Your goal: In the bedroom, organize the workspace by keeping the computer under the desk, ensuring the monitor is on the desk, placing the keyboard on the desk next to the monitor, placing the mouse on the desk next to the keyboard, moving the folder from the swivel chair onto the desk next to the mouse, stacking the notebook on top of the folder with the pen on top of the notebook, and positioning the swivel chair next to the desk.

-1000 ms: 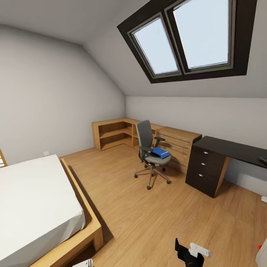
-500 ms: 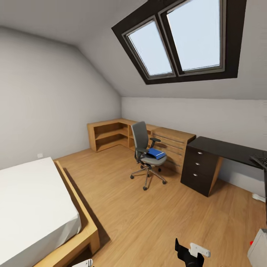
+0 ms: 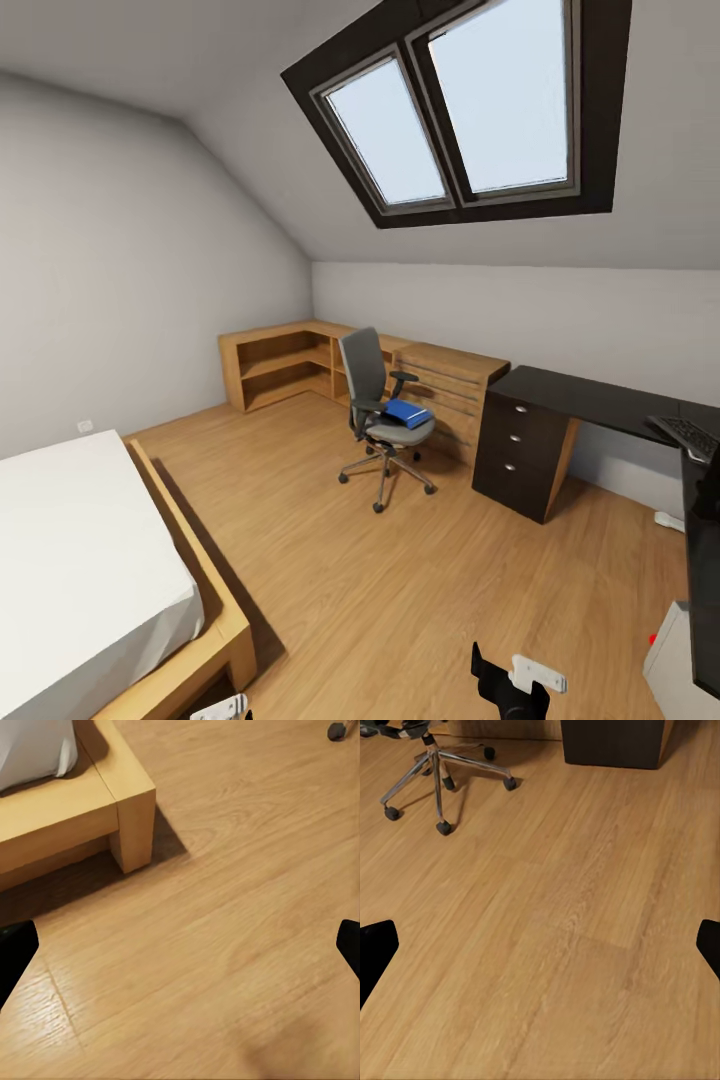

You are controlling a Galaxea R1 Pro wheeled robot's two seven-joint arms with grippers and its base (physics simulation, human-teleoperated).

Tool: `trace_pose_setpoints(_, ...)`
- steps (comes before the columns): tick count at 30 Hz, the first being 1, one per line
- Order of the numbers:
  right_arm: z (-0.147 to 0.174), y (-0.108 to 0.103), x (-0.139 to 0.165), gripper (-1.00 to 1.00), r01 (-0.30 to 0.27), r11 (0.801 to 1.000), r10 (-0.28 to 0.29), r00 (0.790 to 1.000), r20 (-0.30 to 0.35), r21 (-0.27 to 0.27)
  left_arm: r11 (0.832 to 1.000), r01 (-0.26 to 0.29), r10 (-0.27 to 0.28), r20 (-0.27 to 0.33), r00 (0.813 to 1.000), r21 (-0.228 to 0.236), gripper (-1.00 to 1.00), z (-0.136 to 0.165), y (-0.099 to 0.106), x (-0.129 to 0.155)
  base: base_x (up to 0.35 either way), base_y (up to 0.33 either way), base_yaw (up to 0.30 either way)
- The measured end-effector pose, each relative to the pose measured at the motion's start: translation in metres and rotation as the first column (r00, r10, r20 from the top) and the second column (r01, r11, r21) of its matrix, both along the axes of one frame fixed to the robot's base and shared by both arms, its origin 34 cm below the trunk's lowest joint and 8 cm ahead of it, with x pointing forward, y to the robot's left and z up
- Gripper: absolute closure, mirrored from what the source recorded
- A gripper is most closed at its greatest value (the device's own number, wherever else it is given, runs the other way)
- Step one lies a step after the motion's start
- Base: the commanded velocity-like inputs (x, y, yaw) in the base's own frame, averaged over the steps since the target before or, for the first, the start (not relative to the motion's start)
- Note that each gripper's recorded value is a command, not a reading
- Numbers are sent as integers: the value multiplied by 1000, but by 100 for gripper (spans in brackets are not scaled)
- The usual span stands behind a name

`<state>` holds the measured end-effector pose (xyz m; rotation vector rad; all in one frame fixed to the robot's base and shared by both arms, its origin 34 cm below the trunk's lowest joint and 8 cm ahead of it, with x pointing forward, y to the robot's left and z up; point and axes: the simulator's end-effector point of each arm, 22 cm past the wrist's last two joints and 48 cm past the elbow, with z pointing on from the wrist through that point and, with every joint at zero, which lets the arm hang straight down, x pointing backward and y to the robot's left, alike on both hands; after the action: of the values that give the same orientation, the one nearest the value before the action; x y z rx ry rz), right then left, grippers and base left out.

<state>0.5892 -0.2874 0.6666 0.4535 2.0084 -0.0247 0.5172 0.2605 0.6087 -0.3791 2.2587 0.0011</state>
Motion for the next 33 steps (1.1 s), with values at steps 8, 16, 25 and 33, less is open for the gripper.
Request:
trace_pose_setpoints(8, 0, 1, 0, -100, -3, 1000, 3, 1000, 0, 0, 1000, -3, 3, 11, 1000, 3, -100, 2, 1, 2, -230, -18, -3)
trace_pose_setpoints(16, 0, 0, 0, -100, -2, 1000, 2, 1000, 1, -1, 1000, -3, 3, 11, 1000, 3, -100, 2, 1, 2, -315, -1, -208)
trace_pose_setpoints(25, 0, 0, 0, -100, -2, 1000, 2, 1000, 1, -1, 1000, -3, 3, 11, 1000, 3, -100, 2, 1, 2, -316, -12, -253)
trace_pose_setpoints(33, -2, 1, 0, -100, -2, 1000, 2, 1000, -3, 0, 1000, -2, 2, 7, 1000, 3, -100, 0, 1, 1, -313, -118, -248)
